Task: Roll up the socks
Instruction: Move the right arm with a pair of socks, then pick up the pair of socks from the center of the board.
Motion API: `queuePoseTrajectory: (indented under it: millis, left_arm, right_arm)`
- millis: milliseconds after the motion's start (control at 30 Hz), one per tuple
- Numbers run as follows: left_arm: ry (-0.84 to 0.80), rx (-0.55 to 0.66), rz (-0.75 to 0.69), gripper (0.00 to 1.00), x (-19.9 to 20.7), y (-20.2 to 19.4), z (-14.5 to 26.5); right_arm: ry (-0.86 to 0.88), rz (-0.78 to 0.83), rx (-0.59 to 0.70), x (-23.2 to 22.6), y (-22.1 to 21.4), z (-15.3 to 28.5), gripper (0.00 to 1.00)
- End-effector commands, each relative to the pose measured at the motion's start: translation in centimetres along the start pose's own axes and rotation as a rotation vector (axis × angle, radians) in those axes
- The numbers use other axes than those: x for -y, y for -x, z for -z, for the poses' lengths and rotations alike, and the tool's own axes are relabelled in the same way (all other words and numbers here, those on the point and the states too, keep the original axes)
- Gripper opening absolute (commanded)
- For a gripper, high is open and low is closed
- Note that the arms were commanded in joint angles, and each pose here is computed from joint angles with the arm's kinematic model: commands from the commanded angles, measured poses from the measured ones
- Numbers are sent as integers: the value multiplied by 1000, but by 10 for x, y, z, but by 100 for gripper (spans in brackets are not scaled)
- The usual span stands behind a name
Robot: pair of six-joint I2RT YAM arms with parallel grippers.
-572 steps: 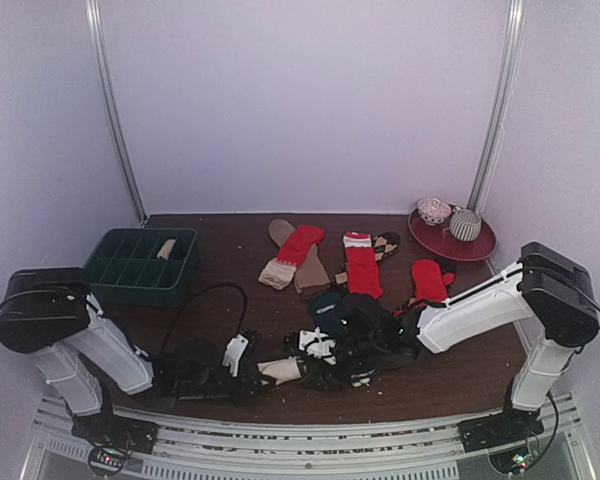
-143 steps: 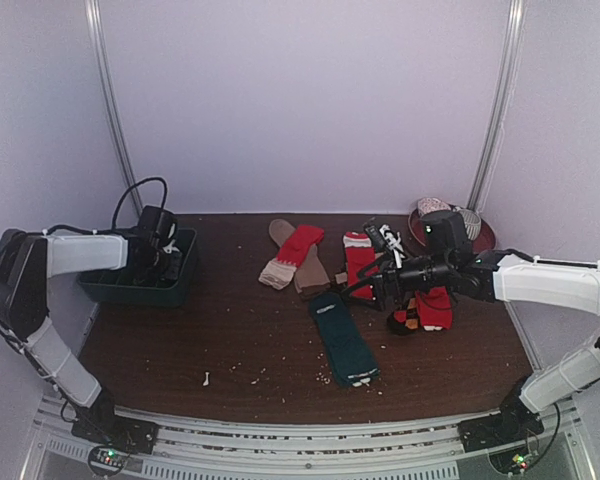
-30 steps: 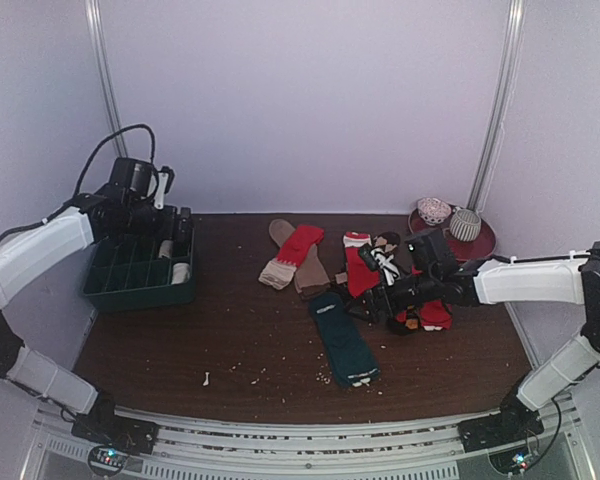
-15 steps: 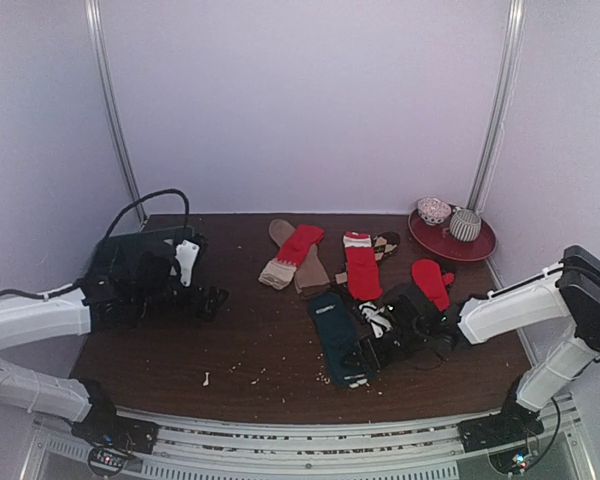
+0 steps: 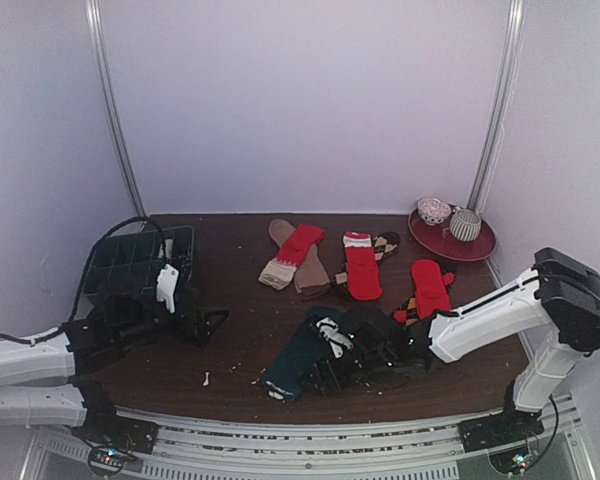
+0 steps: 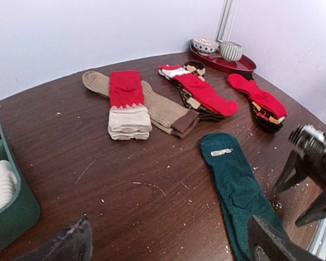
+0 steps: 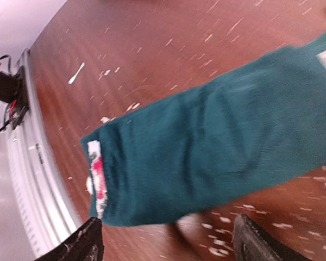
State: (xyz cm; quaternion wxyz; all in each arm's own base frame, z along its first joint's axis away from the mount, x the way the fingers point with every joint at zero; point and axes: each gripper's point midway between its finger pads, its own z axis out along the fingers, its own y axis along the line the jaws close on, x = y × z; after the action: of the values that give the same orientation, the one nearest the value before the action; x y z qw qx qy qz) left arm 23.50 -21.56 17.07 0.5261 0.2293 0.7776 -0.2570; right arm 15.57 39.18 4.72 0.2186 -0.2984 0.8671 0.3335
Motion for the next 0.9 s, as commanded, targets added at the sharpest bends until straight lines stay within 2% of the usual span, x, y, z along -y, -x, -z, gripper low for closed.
queuePoseTrajectory:
  millis: [0,133,400,533,733,867]
  left_arm:
    - [-102,60,-15,98,20,9,-6]
    - [-78,-26,-59,98,19,-6,-24]
    - [-57,-81,-95,98,16,-16,-40]
    - [-68,-94,-95,98,17,-19,-42]
    - [-57,-115,-106,98,15,-25,-42]
    - [-48,-127,-113,98,13,-27,-42]
  right_arm:
    - [-186,233,149,6,19,38,85]
    - [-180,481,220,-24,14,41,90]
    - [-230,846,142,-33,-3,-4,91]
    - [-217,906,175,-40,2,-13,91]
    - [-148,915,151,-52,-7,-24,89]
    - [-117,909,122,-56,-13,-33,83]
